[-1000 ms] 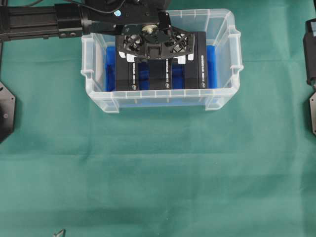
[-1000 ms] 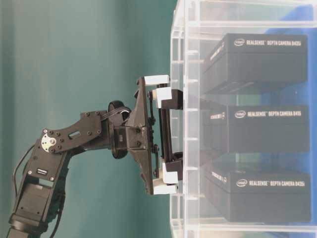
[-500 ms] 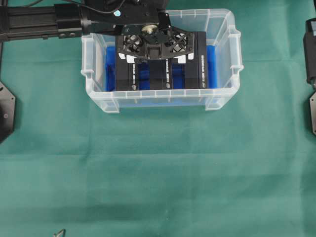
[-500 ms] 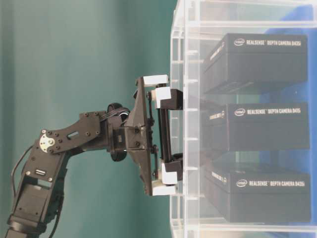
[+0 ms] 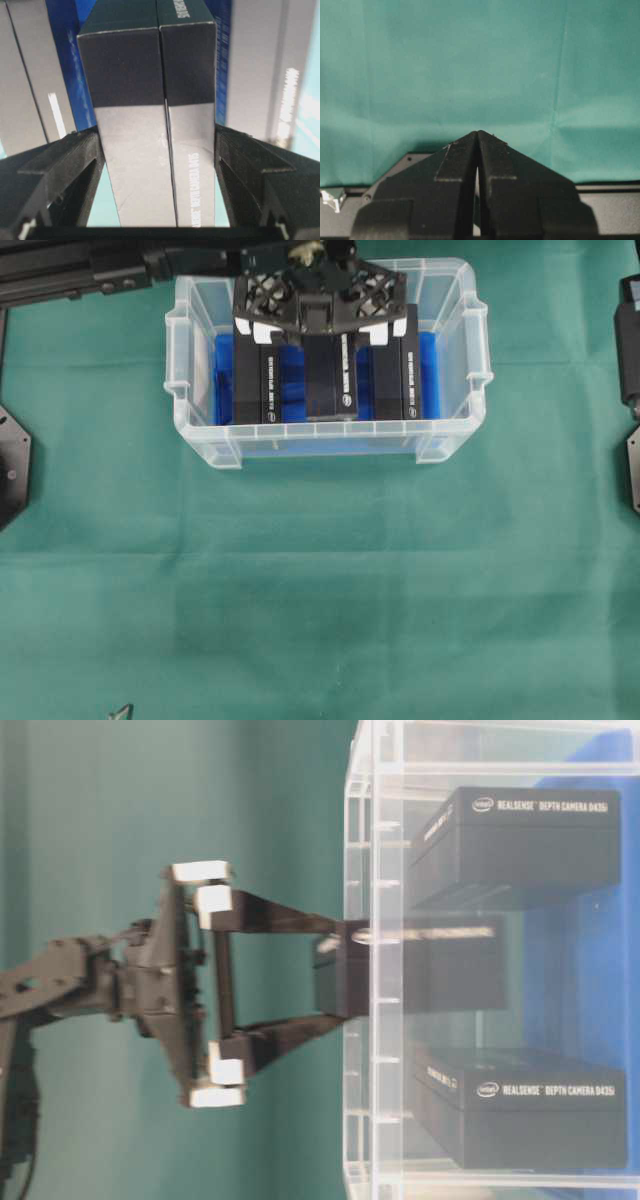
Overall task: Take the box out of the case with the left arm.
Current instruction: 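Lift the middle box straight up out of the case with left gripper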
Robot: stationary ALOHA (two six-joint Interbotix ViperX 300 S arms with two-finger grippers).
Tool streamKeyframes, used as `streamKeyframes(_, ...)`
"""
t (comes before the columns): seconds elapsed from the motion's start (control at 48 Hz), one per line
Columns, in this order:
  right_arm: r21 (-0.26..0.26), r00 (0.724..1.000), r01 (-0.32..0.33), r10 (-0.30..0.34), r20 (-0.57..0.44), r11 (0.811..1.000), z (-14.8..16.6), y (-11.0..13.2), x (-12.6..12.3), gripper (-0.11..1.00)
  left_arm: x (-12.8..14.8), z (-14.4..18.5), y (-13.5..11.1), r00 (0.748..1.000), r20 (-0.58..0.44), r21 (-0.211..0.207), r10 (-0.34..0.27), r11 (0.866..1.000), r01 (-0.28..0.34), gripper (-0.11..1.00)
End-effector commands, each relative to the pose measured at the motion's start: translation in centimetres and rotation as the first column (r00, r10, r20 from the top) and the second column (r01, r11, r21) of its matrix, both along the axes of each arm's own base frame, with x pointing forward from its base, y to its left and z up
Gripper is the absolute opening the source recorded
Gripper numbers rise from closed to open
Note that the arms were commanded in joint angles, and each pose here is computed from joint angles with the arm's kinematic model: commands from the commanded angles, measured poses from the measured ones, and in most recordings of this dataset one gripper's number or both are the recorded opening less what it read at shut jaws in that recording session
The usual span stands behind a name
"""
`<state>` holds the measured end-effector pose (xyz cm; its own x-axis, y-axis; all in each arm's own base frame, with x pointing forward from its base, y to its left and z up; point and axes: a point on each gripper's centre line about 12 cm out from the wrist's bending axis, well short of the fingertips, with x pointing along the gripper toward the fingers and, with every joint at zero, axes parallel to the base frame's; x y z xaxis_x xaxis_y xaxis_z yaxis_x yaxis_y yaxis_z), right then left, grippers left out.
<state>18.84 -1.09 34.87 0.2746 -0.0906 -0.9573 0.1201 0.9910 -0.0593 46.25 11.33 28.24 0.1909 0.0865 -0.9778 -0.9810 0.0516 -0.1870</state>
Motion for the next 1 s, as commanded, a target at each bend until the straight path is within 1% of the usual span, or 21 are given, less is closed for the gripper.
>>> streamKeyframes(0.0, -0.003, 1.0, 0.002, -0.002, 0.017, 1.0, 0.4, -0.1, 0.2, 0.0, -1.1, 5.9, 0.1, 0.994, 0.107, 0.027, 0.01, 1.0, -0.013, 0.63)
streamKeyframes(0.229, -0.014, 1.0, 0.004, -0.004, 0.017, 1.0, 0.5, -0.2, 0.1, 0.0, -2.6, 10.6, 0.3, 0.987, 0.158, 0.043, 0.022, 0.999, -0.029, 0.63)
streamKeyframes(0.375, -0.023, 1.0, 0.006, -0.006, 0.017, 1.0, 0.5, -0.3, 0.1, 0.0, -3.3, 12.3, 0.1, 0.986, 0.163, 0.043, 0.024, 0.999, -0.031, 0.63)
streamKeyframes(0.521, -0.024, 1.0, 0.006, -0.006, 0.017, 1.0, 0.5, -0.3, 0.1, 0.0, -3.6, 12.6, 0.0, 0.989, 0.145, 0.038, 0.026, 0.999, -0.032, 0.63)
streamKeyframes(0.98, -0.024, 1.0, 0.008, -0.008, 0.017, 1.0, 0.5, -0.3, 0.1, 0.0, -3.7, 12.6, 0.1, 0.989, 0.143, 0.038, 0.026, 0.999, -0.032, 0.63)
